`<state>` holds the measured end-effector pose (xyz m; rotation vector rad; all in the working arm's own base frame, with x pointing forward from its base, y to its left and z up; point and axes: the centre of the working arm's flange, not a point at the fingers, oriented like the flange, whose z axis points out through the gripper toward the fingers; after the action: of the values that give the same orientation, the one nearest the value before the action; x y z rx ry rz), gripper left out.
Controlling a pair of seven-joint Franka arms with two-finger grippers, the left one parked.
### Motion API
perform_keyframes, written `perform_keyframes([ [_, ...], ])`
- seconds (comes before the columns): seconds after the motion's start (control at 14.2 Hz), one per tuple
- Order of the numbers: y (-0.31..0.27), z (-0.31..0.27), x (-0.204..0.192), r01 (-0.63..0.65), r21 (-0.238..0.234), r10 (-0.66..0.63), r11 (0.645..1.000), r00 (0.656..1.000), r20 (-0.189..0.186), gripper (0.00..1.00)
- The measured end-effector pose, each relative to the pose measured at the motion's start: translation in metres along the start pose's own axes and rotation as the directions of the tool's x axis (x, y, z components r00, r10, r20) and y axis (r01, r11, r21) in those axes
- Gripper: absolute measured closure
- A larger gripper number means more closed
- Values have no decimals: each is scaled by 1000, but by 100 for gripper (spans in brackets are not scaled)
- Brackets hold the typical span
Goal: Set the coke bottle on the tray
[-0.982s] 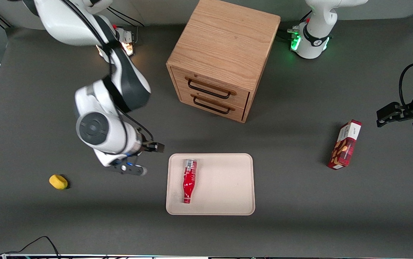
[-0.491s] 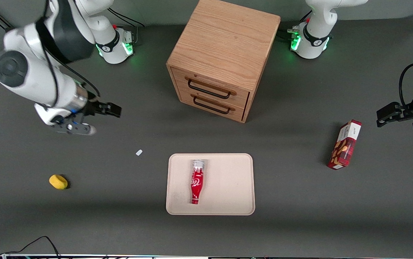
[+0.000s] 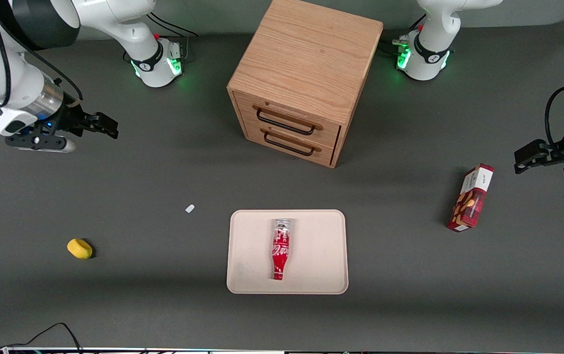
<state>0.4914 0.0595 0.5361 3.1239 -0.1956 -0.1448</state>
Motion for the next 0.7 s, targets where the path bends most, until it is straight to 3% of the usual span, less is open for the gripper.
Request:
perform_keyframes([
  [0.35,10,-5,5,-19,2,20,1000,1000,-23,0],
  [0.7,21,-6,7,-40,3,40,999,999,-20,0],
])
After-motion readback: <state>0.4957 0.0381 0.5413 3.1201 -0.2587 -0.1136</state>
